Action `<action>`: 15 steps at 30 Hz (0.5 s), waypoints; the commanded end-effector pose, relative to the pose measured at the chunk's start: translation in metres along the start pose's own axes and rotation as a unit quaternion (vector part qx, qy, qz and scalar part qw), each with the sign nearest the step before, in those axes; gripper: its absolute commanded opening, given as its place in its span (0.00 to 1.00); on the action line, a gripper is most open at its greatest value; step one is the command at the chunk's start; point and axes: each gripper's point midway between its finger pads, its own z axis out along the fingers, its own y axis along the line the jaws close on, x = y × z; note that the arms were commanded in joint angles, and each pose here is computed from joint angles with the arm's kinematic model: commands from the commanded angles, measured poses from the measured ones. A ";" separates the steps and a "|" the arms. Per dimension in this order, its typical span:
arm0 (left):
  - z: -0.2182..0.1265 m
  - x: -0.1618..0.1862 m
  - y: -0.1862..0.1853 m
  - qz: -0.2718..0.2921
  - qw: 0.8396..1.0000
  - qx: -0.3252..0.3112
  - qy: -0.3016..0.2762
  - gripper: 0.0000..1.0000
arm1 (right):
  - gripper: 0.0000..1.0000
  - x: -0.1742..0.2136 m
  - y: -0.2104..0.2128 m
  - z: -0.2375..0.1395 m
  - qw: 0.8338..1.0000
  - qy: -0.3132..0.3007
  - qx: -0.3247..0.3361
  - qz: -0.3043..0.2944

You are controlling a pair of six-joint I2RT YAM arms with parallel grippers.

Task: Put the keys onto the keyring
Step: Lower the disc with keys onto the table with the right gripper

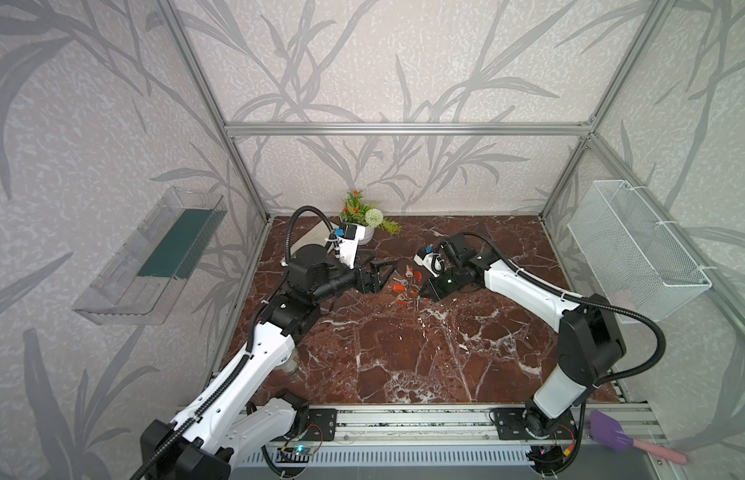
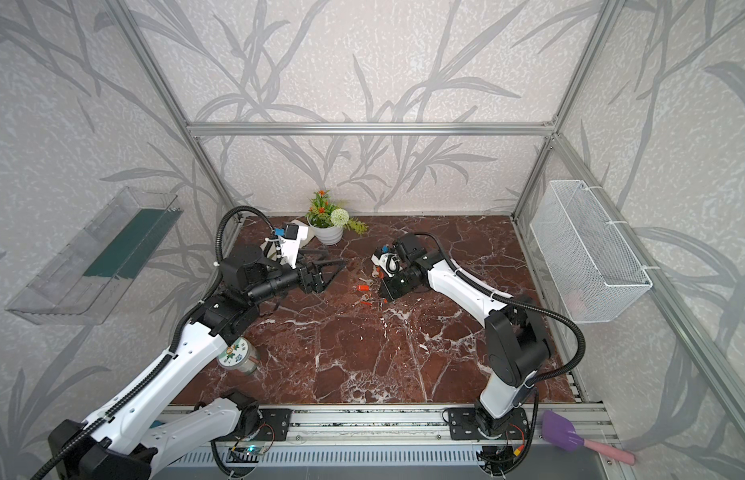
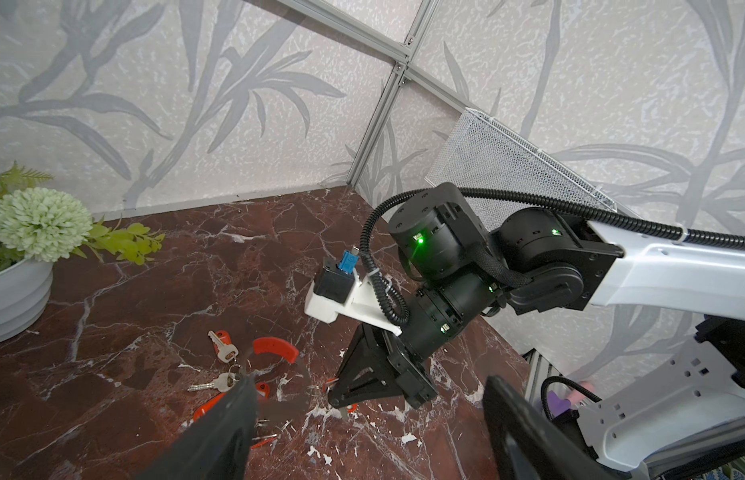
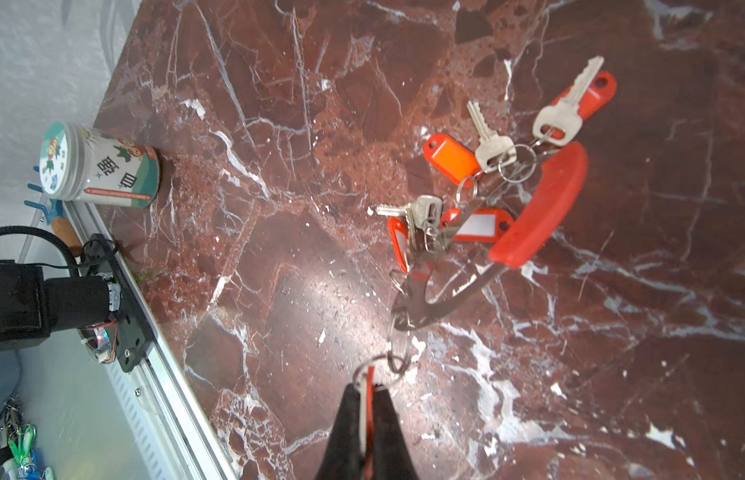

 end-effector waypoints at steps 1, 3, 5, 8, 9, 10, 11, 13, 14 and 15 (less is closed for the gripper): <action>-0.005 -0.005 -0.005 0.002 1.000 0.010 -0.015 0.86 | 0.00 0.015 -0.002 -0.011 1.000 0.009 0.017 0.000; -0.004 -0.004 -0.005 0.000 1.000 0.011 -0.016 0.86 | 0.00 0.023 -0.008 -0.011 1.000 0.015 0.023 0.012; -0.004 -0.004 -0.005 -0.001 1.000 0.011 -0.016 0.86 | 0.00 0.031 -0.012 -0.011 0.999 0.023 0.024 0.025; -0.005 -0.003 -0.004 -0.002 1.000 0.010 -0.015 0.86 | 0.00 0.043 -0.015 -0.009 0.998 0.039 0.027 0.039; -0.006 -0.003 -0.004 -0.002 1.000 0.008 -0.016 0.86 | 0.00 0.049 -0.017 -0.008 0.997 0.045 0.031 0.045; -0.007 -0.003 -0.004 -0.002 1.000 0.007 -0.016 0.86 | 0.00 0.053 -0.018 -0.007 0.997 0.051 0.033 0.049; -0.007 -0.003 -0.004 -0.001 1.000 0.008 -0.016 0.86 | 0.00 0.058 -0.019 -0.005 0.996 0.057 0.034 0.054; -0.007 -0.002 -0.004 -0.001 1.000 0.007 -0.014 0.86 | 0.00 0.067 -0.020 -0.002 0.995 0.066 0.033 0.067; -0.007 -0.003 -0.004 0.000 1.000 0.007 -0.014 0.86 | 0.00 0.072 -0.020 -0.001 0.994 0.071 0.031 0.074; -0.007 -0.002 -0.004 0.000 1.000 0.006 -0.013 0.86 | 0.00 0.077 -0.020 0.001 0.993 0.077 0.029 0.082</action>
